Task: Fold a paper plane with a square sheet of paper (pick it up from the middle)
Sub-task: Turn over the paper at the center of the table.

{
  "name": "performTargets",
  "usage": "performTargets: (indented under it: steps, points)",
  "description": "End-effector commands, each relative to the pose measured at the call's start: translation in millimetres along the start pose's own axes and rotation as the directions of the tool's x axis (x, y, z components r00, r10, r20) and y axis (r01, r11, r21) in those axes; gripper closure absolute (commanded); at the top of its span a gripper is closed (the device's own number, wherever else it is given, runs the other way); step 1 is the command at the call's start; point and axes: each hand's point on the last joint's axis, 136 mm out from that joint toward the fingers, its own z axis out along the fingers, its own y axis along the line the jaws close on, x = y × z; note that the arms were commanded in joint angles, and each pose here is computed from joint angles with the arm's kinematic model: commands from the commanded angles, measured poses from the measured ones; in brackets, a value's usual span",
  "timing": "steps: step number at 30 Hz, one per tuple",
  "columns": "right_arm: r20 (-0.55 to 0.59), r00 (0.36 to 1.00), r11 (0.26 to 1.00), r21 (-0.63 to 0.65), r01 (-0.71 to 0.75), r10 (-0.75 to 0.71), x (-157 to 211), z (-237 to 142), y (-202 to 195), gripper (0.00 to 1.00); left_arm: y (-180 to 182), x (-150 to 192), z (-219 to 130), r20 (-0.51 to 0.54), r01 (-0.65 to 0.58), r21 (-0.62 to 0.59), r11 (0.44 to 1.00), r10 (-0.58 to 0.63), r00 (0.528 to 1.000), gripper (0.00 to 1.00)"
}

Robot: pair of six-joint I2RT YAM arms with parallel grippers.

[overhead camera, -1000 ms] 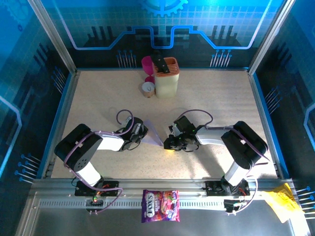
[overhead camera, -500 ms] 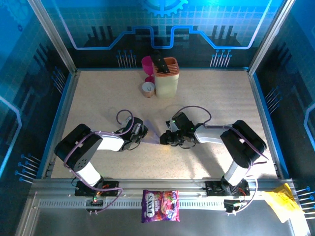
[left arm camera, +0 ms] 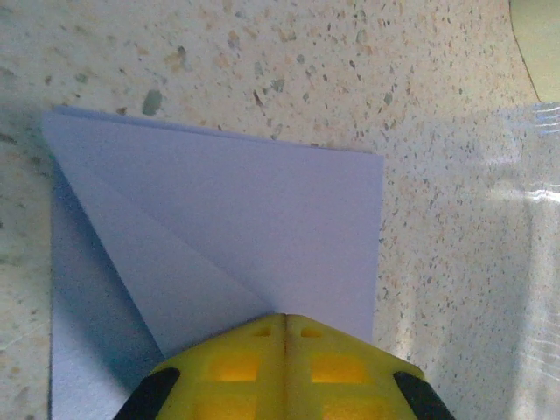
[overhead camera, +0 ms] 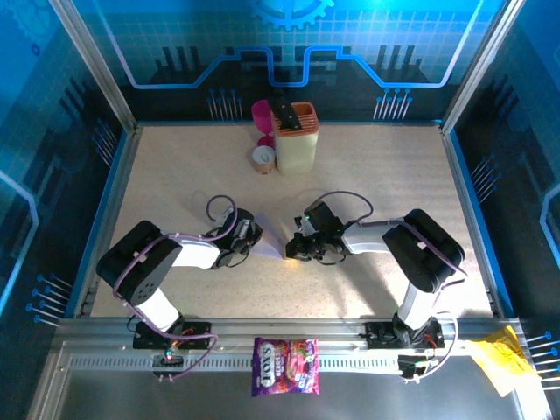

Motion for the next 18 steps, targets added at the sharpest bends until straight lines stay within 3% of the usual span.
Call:
performTargets:
  steps: [1,5,10,13,18]
  points:
    - [0.046,0.999,0.999,-0.048,0.007,-0.005,-9,-17,10,1.0,56,3,-11,-0.038,-0.053,-0.176,0.983,0.047,0.998,1.0]
    - [0.12,0.992,0.999,0.018,0.045,-0.047,-15,-62,11,1.0,30,-23,-34,0.001,-0.052,-0.085,0.995,0.052,0.999,0.93]
    - [0.165,0.967,0.933,0.336,0.13,-0.194,-11,-138,-5,1.0,16,-56,-74,0.069,-0.075,-0.036,0.997,0.077,0.995,0.7]
    - [0.182,0.939,0.813,0.564,0.144,-0.292,-14,-192,-21,1.0,18,-68,-95,0.101,-0.073,-0.026,0.997,0.075,0.992,0.55]
    - [0.101,0.908,0.48,0.869,0.119,-0.407,-24,-265,-43,1.0,24,-68,-107,0.084,-0.059,0.001,0.998,0.059,0.995,0.38]
